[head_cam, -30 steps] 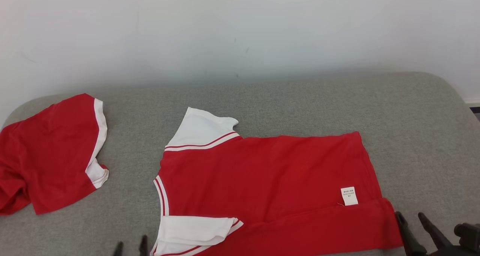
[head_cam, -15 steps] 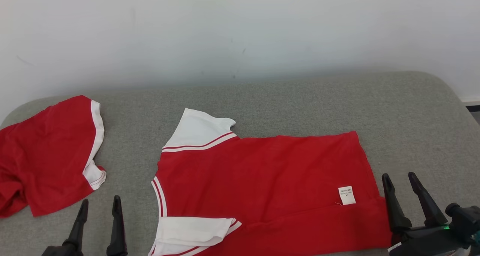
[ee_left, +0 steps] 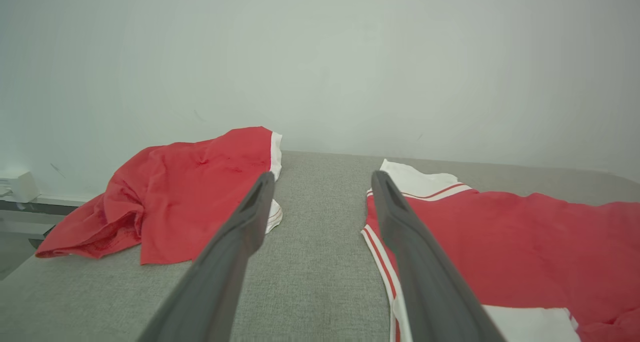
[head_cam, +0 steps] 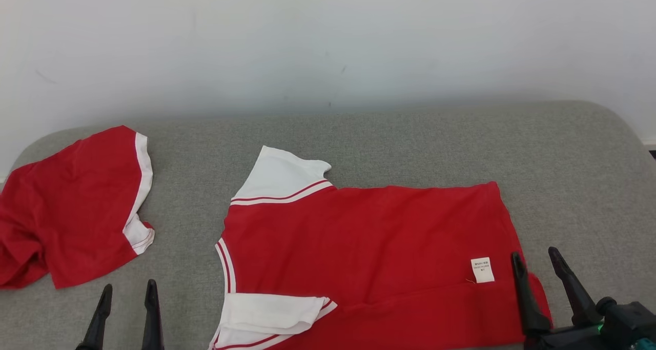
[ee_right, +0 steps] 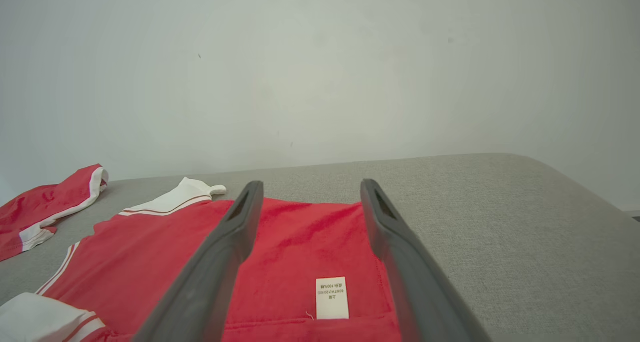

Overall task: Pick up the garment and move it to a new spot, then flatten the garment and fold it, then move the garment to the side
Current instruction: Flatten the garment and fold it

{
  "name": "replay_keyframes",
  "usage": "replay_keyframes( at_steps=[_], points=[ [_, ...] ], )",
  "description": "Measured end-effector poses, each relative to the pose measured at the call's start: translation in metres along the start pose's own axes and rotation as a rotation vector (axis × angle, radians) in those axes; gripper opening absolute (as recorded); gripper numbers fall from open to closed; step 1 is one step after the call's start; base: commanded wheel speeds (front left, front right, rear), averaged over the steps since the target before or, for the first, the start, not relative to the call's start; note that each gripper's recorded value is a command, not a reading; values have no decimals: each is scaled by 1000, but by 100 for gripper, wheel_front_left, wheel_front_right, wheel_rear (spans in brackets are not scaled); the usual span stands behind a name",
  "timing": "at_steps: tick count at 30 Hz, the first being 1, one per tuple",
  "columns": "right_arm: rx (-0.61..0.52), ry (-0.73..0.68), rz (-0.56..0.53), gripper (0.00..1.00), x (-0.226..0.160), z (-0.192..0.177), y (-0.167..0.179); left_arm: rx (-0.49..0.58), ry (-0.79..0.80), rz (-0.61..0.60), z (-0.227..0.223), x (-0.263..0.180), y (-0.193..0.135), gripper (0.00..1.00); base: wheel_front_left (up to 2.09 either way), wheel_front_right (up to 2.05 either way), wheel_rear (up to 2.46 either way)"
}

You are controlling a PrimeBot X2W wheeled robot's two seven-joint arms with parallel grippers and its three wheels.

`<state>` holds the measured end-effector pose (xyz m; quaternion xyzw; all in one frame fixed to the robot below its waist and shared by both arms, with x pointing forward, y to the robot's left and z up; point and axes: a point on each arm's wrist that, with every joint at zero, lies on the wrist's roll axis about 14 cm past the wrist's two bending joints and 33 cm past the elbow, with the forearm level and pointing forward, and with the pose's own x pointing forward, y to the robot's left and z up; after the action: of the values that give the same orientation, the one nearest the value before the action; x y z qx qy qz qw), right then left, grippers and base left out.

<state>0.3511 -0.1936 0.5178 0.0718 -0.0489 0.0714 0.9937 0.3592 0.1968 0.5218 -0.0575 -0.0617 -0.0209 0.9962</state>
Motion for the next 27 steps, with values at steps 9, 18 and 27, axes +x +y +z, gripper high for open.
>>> replay_keyframes(
  at_steps=[9,18,27],
  points=[
    [17,13,-26,100,-7,-7,1,3,13,34,-3,-17,14,100,0,0,0],
    [16,29,-33,100,-9,-13,0,-6,26,30,-9,-18,11,100,0,0,0],
    [-37,39,-42,100,7,-11,-18,23,31,-50,-11,14,-1,100,0,0,0]
  ],
)
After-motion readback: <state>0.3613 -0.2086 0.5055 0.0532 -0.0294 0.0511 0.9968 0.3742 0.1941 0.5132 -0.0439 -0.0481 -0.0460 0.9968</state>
